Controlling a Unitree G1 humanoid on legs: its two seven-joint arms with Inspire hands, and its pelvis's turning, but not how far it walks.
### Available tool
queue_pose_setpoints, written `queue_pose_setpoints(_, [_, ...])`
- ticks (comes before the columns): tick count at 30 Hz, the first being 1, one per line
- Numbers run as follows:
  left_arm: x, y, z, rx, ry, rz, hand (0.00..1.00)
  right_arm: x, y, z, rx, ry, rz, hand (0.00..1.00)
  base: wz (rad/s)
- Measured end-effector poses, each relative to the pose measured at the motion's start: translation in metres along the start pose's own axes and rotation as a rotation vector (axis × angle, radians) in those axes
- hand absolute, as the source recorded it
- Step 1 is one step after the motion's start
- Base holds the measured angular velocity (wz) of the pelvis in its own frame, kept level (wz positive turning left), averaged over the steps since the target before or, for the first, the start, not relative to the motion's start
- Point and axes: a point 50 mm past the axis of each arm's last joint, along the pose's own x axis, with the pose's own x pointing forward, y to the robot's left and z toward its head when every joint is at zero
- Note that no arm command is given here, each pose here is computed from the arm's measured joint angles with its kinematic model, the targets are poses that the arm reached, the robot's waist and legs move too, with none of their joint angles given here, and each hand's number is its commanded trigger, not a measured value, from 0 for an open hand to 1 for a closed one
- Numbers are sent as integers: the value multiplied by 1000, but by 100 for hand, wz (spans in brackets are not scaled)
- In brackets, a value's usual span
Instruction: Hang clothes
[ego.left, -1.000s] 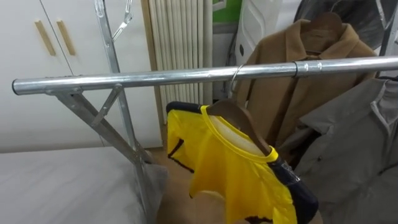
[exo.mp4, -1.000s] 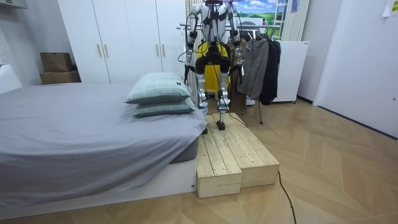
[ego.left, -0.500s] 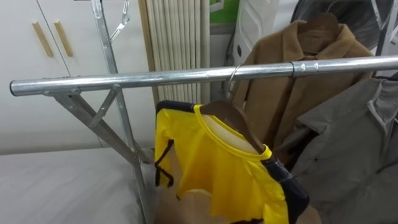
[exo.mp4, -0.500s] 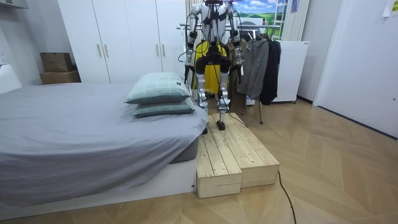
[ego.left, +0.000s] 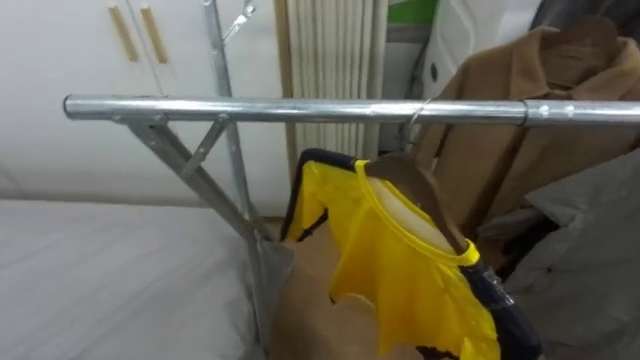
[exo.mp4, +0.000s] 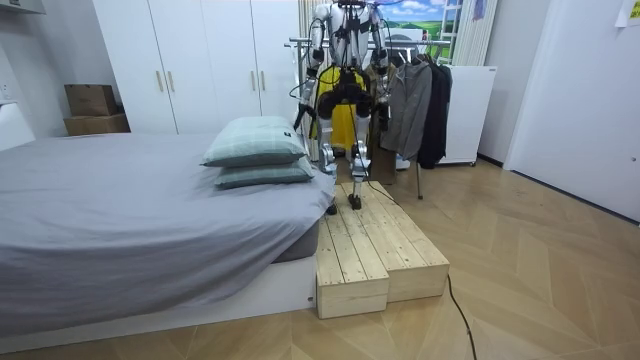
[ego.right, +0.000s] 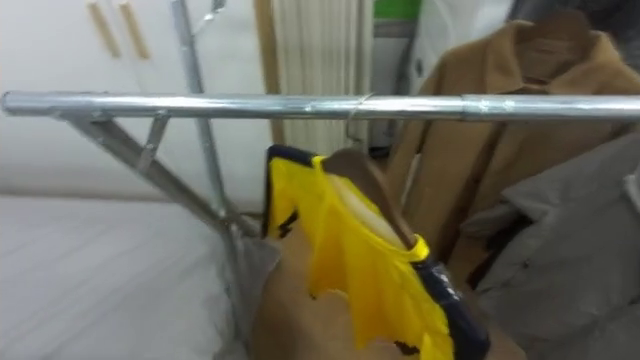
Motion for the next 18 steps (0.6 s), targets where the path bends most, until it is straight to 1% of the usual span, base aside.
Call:
queue_pose_setpoints(5, [1,-2,3,-34,-1,-4,0,2,-12,12,39,-17,-66,0,151])
queue_pose_setpoints(8, [1,0,-7,-43,44,-4,0,2,-14,17,80,-17,-94,0,172])
queue_pose_setpoints(10, [0,1,-10,-57,54,0,0,2,-16,17,76,-16,-102,0,125])
queue_pose_setpoints(13, [-1,-1,-13,-86,66,-2,0,3,-17,25,72,-37,-100,0,82])
queue_pose_setpoints(16, [-1,-2,-14,-95,67,-2,0,3,-14,28,72,-48,-81,0,42])
queue_pose_setpoints(18, [-3,-2,-21,-111,88,2,0,3,-12,27,74,-51,-73,0,27])
